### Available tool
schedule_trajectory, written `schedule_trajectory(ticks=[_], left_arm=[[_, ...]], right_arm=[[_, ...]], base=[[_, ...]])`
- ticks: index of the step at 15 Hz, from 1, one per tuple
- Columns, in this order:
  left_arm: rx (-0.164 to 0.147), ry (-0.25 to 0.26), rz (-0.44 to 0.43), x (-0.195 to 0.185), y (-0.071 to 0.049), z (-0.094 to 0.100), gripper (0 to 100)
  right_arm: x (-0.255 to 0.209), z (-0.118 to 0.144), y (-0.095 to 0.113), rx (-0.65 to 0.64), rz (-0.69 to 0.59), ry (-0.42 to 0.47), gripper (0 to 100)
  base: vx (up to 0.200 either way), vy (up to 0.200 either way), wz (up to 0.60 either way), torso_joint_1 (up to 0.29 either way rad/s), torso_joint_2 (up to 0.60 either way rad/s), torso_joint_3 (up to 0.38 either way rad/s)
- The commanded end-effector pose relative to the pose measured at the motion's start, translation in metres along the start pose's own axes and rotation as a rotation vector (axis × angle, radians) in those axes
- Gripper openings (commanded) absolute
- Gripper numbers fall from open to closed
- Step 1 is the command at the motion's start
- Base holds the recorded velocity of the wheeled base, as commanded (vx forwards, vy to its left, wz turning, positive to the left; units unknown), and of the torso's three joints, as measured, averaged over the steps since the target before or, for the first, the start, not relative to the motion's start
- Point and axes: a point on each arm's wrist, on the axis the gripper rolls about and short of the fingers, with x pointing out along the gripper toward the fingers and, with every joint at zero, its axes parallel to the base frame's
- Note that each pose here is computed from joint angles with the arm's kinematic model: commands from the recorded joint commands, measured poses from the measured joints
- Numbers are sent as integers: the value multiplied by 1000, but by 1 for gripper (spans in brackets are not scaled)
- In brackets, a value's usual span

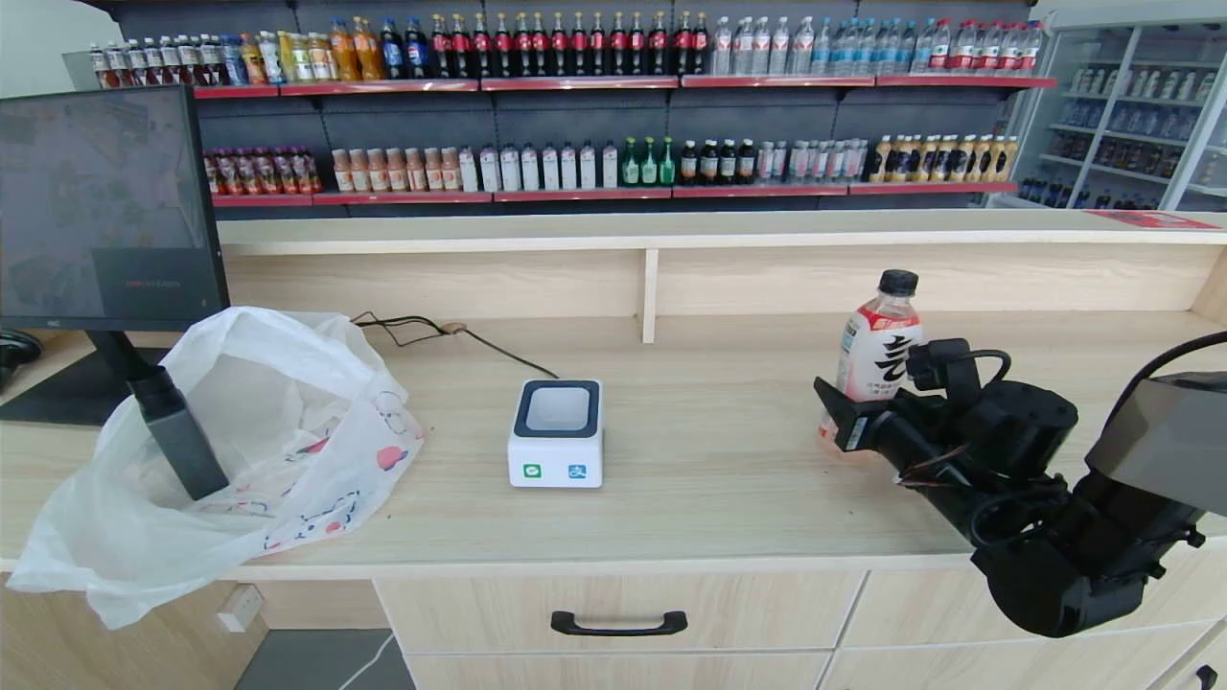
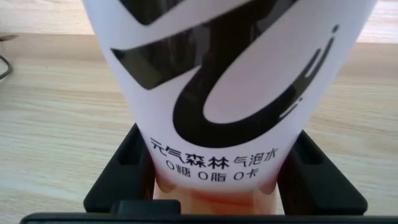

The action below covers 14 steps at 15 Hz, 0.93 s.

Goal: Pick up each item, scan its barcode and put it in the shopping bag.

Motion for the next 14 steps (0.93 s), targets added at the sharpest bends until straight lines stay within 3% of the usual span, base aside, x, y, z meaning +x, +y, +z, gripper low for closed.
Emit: schedule_trajectory(ticks=[1, 8, 14], left_arm=[[-1, -1, 0, 0, 0, 0, 100], [-1, -1, 0, 0, 0, 0, 100], [-1, -1, 0, 0, 0, 0, 100]], right_arm=[[0, 0, 0, 0, 1, 1, 0], [-2, 7, 0, 1, -1, -16, 0], [-32, 53, 10, 6, 32, -123, 0]], base=[[0, 0, 0, 0, 0, 0], [0, 0, 0, 0, 0, 0], [0, 0, 0, 0, 0, 0]])
